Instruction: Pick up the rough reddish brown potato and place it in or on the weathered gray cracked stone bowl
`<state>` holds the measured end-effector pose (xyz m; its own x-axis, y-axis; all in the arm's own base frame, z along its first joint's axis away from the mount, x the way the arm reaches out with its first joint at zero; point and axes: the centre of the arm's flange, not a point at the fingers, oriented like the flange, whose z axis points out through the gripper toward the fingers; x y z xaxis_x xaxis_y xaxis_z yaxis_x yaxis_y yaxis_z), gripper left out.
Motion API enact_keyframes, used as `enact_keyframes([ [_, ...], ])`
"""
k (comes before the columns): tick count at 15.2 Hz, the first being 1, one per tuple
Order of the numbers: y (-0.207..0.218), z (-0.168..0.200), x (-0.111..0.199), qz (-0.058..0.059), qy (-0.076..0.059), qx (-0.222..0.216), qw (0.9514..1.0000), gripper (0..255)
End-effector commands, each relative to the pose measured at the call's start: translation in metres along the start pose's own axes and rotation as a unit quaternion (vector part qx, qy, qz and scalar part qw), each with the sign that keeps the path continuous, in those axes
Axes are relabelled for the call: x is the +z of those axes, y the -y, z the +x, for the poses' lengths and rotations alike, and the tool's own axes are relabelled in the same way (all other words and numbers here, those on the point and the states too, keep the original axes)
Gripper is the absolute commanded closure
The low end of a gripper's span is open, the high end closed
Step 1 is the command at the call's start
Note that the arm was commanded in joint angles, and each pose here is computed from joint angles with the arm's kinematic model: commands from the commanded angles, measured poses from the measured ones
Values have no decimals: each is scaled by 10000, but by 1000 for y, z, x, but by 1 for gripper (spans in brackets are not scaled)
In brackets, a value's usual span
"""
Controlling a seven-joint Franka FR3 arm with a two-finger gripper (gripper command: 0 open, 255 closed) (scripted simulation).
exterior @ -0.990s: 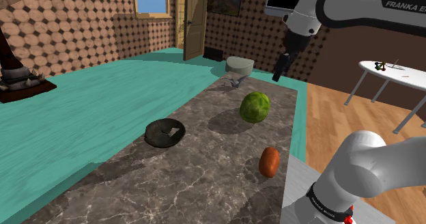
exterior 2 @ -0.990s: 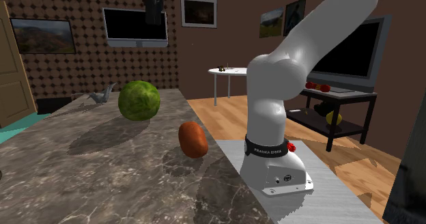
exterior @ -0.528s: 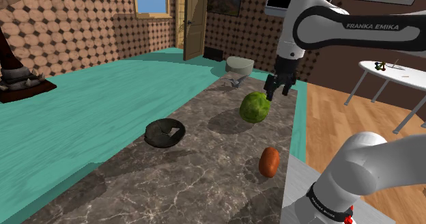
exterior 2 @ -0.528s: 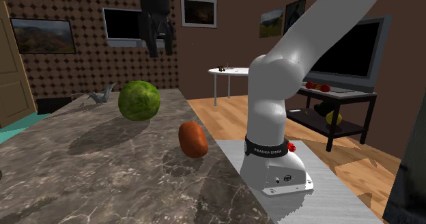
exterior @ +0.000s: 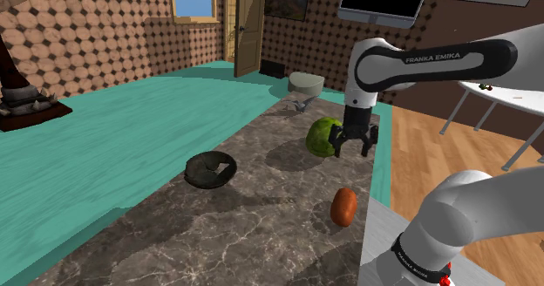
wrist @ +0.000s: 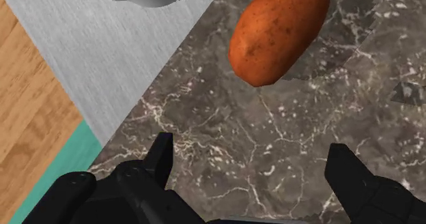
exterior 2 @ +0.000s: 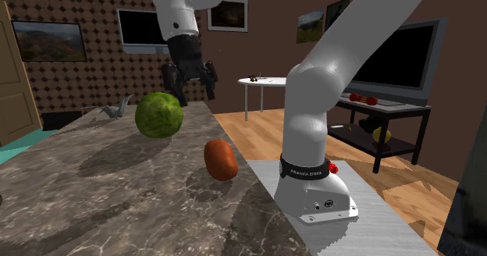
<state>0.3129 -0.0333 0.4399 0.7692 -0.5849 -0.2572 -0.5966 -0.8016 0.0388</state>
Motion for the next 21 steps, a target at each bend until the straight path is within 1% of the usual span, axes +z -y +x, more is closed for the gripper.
enact_keyframes([
  [1, -1, 4, 27, 98, 308, 559, 9979, 0],
  [3, -3, 6, 53, 193, 604, 1079, 9921, 0],
  [5, -3, 5, 79, 287, 898, 1596, 9827, 0],
  [6, -4, 5, 88, 318, 996, 1769, 9787, 0],
  [14, 0, -3, 127, 318, 996, 1769, 9787, 0],
  [21, 0, -3, 127, 318, 996, 1769, 9787, 0],
])
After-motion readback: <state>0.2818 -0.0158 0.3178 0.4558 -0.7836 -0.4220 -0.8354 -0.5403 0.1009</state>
